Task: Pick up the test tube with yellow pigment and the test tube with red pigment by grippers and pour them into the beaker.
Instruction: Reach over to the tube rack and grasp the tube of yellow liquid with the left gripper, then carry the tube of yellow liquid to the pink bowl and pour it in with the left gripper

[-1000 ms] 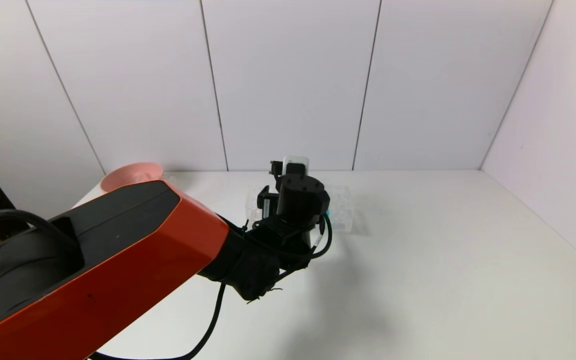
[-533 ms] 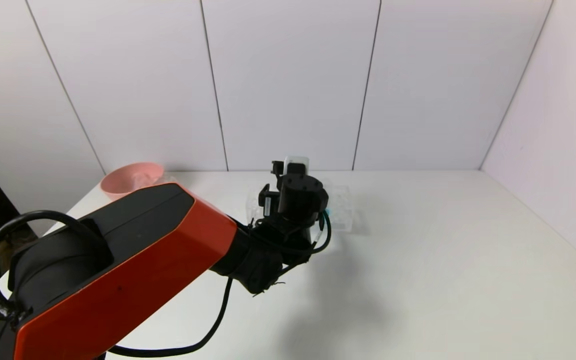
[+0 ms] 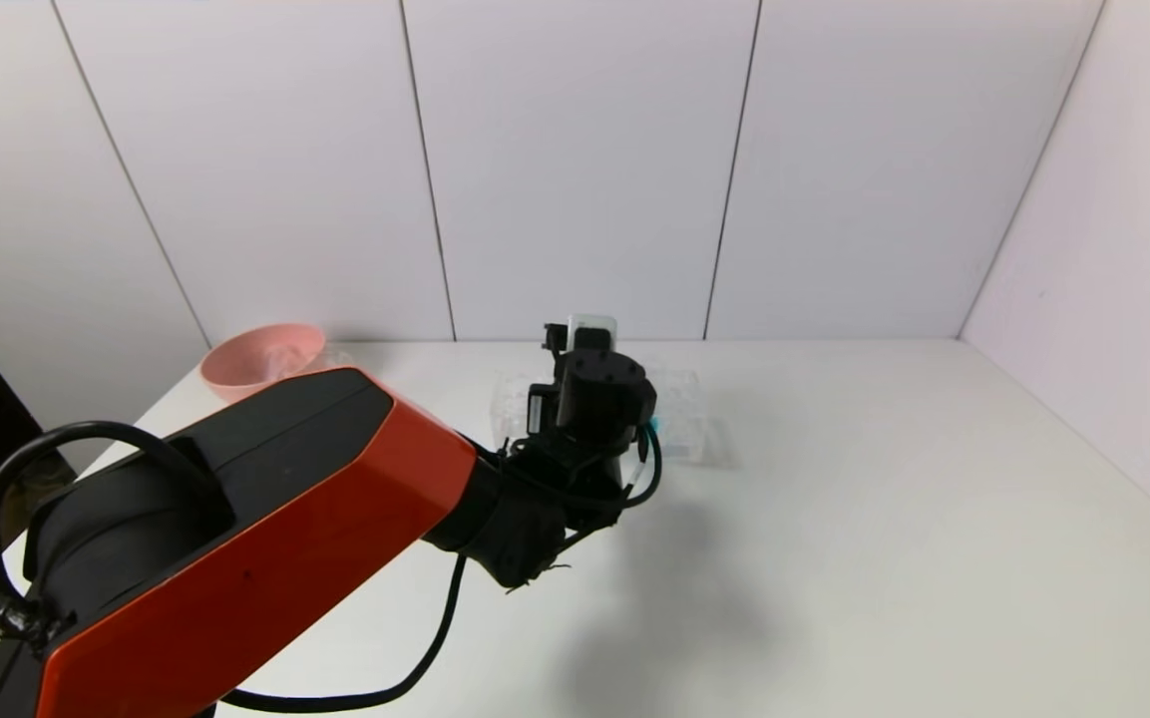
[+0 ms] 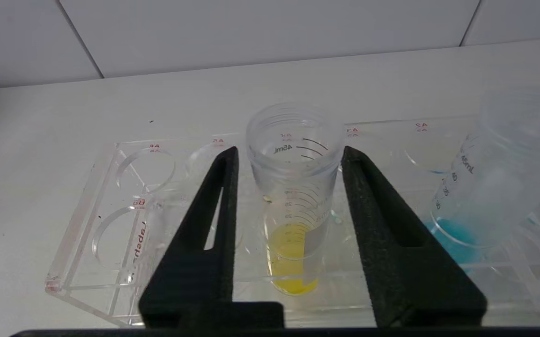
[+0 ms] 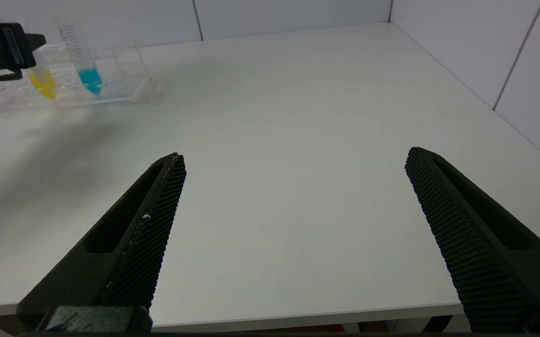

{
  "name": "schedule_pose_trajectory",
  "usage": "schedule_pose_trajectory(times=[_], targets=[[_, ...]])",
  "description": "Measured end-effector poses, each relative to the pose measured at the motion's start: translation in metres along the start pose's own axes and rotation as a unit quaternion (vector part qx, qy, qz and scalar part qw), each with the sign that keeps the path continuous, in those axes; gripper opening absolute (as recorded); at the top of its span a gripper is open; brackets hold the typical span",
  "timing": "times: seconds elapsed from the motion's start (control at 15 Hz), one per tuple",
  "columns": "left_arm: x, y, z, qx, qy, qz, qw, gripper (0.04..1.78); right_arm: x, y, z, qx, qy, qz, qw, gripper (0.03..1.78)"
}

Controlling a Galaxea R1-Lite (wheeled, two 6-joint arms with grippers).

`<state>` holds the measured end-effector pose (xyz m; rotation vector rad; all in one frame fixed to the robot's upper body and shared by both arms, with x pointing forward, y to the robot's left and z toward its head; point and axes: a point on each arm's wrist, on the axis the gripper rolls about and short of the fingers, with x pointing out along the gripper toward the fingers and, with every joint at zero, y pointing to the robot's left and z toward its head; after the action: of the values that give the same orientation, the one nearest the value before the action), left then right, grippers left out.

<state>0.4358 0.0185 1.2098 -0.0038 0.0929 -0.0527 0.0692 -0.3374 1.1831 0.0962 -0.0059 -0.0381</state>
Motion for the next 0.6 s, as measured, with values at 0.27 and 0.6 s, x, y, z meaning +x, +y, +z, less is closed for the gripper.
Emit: schedule_pose_trajectory(times=[0.27,0.6], targets=[[0.000,0.000,0.001,-0.001,-0.001,0.000,1.000,0.43,0.000,0.000,0.000,0.000,0.000,0.000,1.0000,1.71],[-0.008,0.003,0.035,0.008,-0.027,-0.007,1.000,0.43,0.000,0.000,0.000,0.000,0.000,0.000,1.0000,1.71]])
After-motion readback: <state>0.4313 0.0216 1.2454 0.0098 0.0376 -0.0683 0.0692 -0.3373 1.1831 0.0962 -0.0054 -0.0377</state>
